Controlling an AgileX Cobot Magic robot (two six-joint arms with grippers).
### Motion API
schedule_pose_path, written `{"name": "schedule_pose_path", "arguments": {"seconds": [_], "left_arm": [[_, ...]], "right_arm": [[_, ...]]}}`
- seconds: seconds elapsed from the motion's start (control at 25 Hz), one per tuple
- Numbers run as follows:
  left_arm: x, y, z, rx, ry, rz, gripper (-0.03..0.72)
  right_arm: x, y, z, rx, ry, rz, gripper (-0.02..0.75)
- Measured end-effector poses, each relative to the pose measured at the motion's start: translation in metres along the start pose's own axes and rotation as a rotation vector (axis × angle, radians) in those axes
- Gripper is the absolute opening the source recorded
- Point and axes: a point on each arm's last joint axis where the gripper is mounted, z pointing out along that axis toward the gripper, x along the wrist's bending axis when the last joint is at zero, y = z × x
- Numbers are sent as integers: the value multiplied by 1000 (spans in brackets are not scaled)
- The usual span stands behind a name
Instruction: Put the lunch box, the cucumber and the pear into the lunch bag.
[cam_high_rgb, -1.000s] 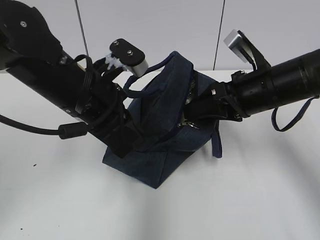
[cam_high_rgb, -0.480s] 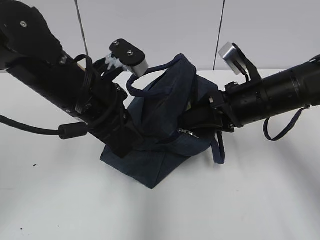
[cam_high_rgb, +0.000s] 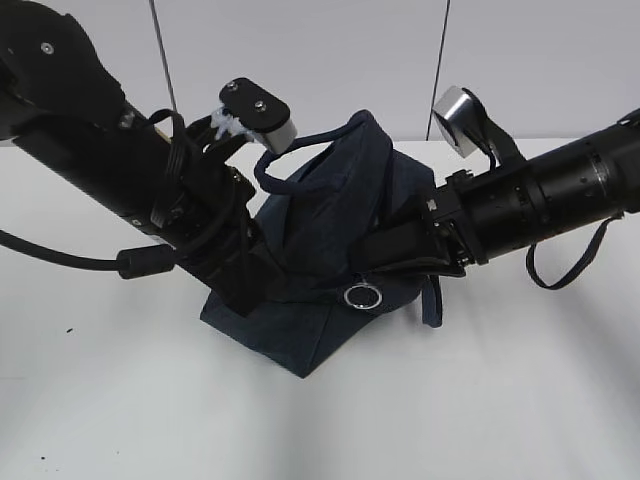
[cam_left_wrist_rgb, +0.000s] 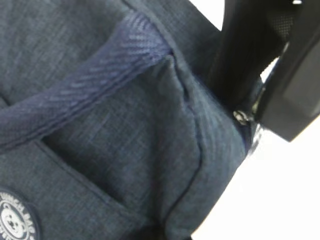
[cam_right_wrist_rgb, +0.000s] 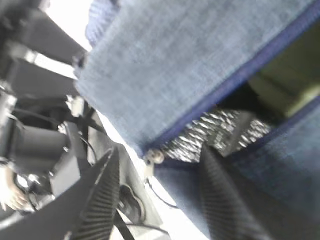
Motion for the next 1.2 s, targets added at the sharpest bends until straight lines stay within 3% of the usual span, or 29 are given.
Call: {"name": "schedule_pose_path", "arguments": {"seconds": [0.44,0.6,0.76,0.92,1.2], "left_arm": [[0,0,0,-2,-2,-3,8],[0,0,0,-2,-1,-3,8],[0,0,0,-2,-1,-3,10],[0,0,0,-4,1,-3,10],[0,1,0,-7,4,-4,11]], "right_arm": [[-8,-7,-4,84,-63,-43,405],[-7,0,-29,49,-119,-103,405],[19,4,-57,5,-180,-202,399],[52,-11,-64,-8,-184,-264,360],[53,-53,-43,-5,-249,-404,345]]}}
